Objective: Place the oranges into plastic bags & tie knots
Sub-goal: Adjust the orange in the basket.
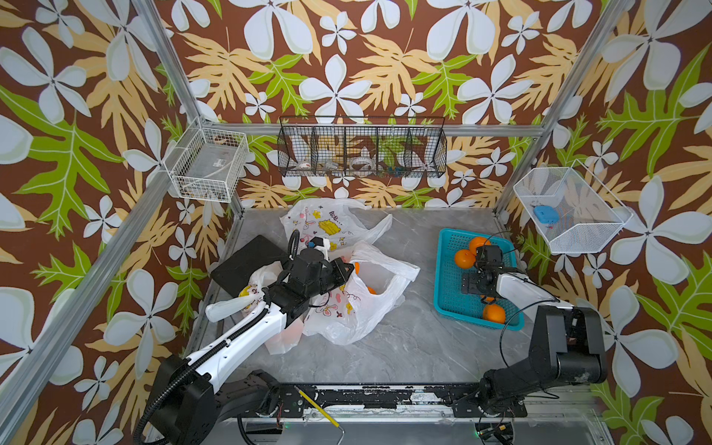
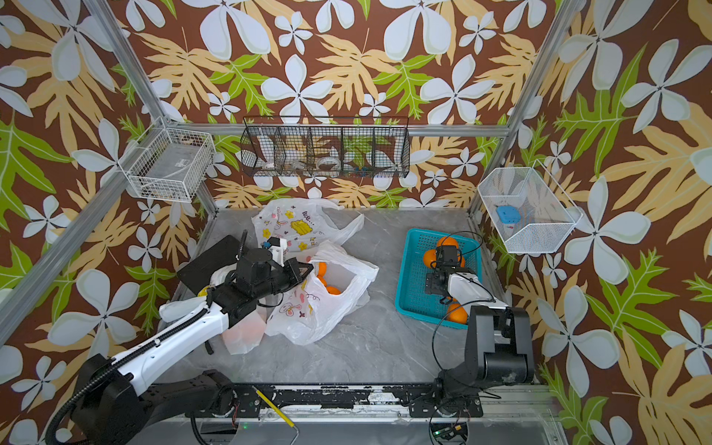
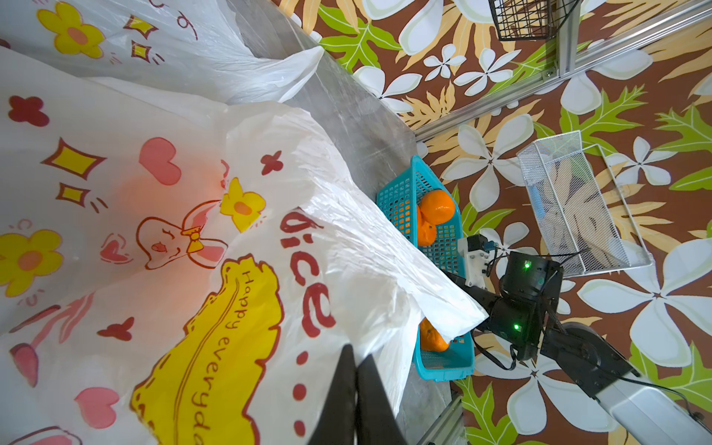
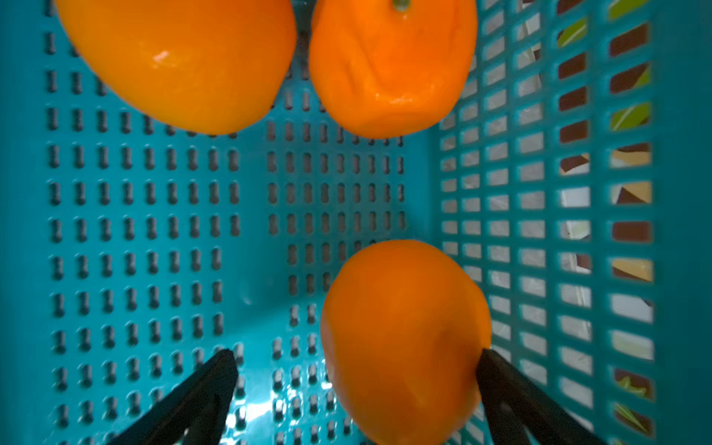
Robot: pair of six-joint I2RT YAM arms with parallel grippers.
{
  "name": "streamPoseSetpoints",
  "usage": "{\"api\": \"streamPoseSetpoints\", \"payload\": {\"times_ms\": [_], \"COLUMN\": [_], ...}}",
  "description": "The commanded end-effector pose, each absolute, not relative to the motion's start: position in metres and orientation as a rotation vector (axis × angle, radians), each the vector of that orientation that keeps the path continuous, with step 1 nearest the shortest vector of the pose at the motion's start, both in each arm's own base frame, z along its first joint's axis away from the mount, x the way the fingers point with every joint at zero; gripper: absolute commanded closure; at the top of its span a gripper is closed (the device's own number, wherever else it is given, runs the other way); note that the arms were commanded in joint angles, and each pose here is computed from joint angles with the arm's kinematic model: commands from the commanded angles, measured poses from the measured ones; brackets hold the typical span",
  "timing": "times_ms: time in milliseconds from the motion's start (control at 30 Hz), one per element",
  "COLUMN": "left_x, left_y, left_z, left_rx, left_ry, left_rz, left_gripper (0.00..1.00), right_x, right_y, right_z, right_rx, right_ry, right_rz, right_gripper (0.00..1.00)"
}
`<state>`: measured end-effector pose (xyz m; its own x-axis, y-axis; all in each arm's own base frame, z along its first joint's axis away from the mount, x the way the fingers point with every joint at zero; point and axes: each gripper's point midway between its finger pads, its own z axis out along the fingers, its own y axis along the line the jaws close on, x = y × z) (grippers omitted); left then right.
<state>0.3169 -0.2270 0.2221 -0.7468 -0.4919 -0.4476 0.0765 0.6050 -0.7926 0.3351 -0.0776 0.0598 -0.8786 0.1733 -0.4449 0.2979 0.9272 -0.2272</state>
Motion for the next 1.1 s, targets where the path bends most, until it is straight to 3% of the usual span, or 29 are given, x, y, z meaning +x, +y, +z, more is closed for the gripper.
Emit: {"api": "streamPoseSetpoints", "payload": {"times_ms": [0, 333, 733, 1067], "left_x": [0.318, 0.316, 0.318, 0.317], "left_y": [-0.226, -0.224, -0.225, -0.226], "left_z": [0.228, 0.232, 0.230, 0.230], "left_rx": [-0.315, -0.282, -0.239, -0.222], "left_ry": [2.149, 2.134, 2.140, 2.148], "left_rz": [-1.116, -1.100, -1.073, -1.068], "left_gripper": [1.00, 1.00, 1.00, 1.00], "right_x": [0.336, 0.340, 0.314, 0.345], "right_y": [-0.078, 0.006, -0.037, -0.014], "right_z": [0.056, 0.080, 0.101, 0.076], "right_rx": [0.342, 0.192, 0.282, 0.298], "right_ry": [2.670, 2.583, 2.595, 2.595], "right_rz": [-0.370, 0.351, 0.006, 0.218], "right_gripper": [0.01, 0.08, 0.04, 0.04]}}
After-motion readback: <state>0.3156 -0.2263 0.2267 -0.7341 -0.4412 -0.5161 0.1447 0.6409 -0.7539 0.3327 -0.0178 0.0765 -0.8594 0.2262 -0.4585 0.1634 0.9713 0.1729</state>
